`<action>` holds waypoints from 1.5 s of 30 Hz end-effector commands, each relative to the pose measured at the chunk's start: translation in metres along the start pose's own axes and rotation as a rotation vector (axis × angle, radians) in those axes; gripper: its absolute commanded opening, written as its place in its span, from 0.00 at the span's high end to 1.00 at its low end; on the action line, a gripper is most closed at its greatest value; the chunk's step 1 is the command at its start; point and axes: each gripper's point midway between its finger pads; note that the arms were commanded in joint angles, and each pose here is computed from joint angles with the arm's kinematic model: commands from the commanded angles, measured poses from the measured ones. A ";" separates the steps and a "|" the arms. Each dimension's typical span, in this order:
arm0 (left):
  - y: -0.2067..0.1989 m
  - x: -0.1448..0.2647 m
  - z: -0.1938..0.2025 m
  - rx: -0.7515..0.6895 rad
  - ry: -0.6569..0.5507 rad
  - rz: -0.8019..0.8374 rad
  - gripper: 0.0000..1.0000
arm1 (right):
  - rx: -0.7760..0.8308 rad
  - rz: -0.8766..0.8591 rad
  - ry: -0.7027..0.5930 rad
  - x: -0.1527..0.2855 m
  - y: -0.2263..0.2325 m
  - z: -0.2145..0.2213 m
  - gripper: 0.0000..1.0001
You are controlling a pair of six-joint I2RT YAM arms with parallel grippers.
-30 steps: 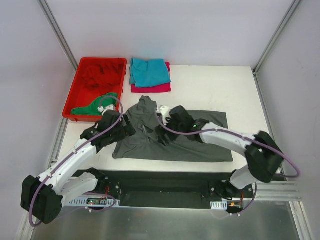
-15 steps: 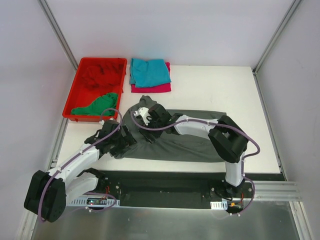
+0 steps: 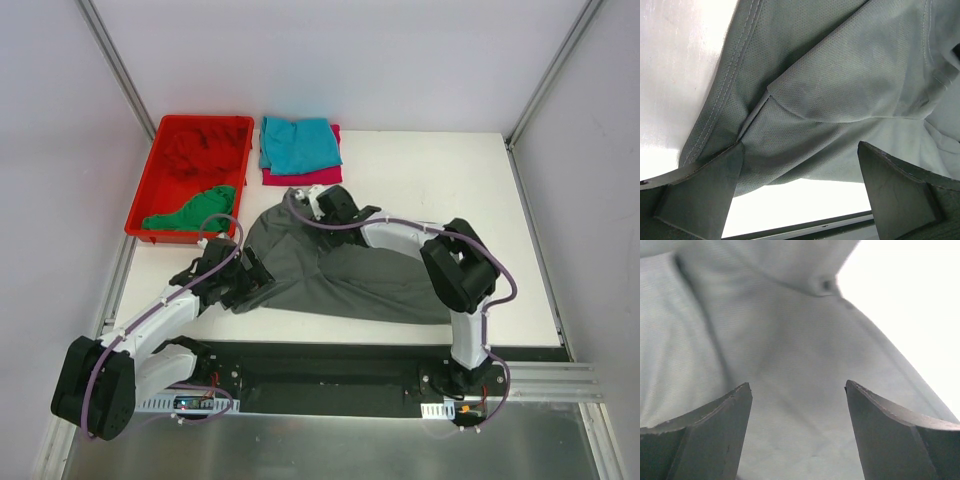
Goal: Fold and stack the t-shirts
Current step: Fold the flattened tshirt in 1/3 of the way
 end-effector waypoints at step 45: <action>-0.014 -0.009 0.011 -0.175 0.172 -0.021 0.01 | -0.906 0.092 0.006 0.152 -0.068 0.194 0.00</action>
Point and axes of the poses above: each gripper's point midway between its finger pads, its own x axis back along the fingers, its own y axis along the line the jaws close on, z = x × y, and after that the axes turned 15 degrees about -x, right-handed
